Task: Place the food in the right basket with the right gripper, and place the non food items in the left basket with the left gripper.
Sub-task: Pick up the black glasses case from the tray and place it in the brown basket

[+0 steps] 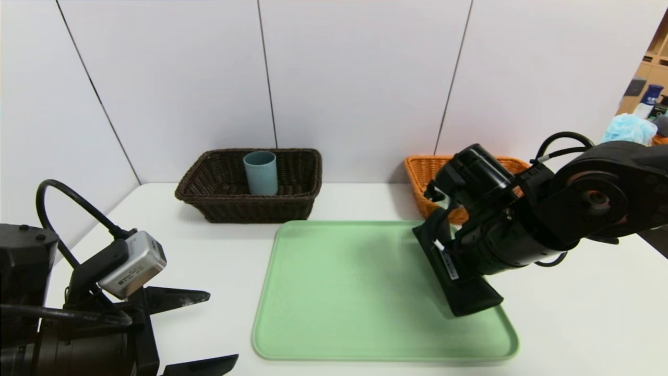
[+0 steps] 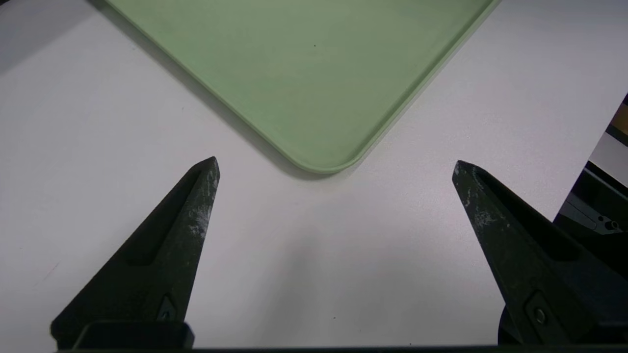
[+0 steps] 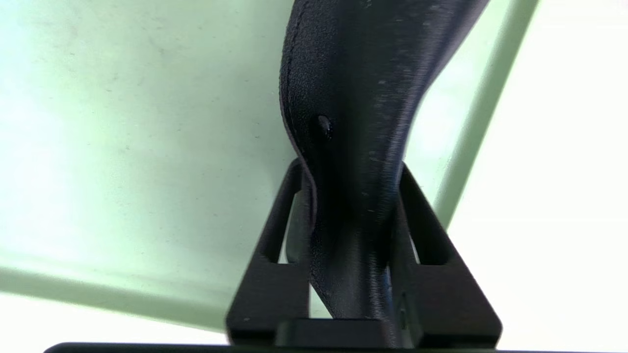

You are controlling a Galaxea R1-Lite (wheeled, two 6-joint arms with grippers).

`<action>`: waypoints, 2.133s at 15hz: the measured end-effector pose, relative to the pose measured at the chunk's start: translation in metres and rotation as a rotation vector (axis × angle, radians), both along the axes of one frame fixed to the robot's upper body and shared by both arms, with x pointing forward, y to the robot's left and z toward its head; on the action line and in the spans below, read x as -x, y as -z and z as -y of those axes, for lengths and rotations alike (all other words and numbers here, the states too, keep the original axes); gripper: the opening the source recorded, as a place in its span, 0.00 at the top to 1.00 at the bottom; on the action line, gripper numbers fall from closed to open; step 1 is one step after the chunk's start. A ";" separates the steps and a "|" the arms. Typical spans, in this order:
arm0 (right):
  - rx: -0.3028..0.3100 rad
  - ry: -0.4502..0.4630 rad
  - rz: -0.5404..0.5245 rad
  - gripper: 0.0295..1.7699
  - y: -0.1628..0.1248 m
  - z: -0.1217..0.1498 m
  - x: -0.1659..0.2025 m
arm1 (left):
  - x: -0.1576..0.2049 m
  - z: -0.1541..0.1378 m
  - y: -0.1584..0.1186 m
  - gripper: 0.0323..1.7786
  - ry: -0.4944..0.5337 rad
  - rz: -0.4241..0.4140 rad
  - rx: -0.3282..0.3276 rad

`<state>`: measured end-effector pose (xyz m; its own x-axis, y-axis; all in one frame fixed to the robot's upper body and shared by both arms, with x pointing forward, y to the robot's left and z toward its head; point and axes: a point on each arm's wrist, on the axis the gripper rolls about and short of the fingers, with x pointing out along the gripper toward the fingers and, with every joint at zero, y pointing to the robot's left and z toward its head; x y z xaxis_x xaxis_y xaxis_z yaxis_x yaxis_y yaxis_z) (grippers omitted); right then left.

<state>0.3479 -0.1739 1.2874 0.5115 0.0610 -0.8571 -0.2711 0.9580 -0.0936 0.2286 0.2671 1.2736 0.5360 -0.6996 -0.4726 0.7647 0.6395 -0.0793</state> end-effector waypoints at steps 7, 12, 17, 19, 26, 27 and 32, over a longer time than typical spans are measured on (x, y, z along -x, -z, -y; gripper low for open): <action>-0.063 -0.014 0.082 0.79 -0.021 -0.003 0.000 | 0.003 -0.001 0.000 0.05 -0.003 0.005 0.004; -0.220 -0.056 0.245 0.80 -0.047 -0.015 -0.012 | 0.005 -0.002 -0.002 0.05 -0.005 0.017 0.010; -0.414 -0.170 0.452 0.80 -0.071 -0.033 -0.028 | 0.010 -0.004 -0.006 0.05 -0.002 0.039 0.023; -0.435 -0.221 0.532 0.81 -0.072 -0.041 -0.037 | 0.012 -0.005 -0.005 0.05 -0.002 0.040 0.024; -0.517 -0.320 0.698 0.81 -0.063 -0.090 -0.066 | 0.019 -0.008 -0.003 0.05 0.001 0.045 0.028; -0.526 -0.328 0.704 0.81 -0.062 -0.097 -0.069 | 0.020 -0.008 -0.003 0.05 -0.002 0.048 0.028; -0.577 -0.362 0.761 0.81 -0.068 -0.129 -0.084 | 0.023 -0.010 -0.001 0.05 -0.012 0.051 0.028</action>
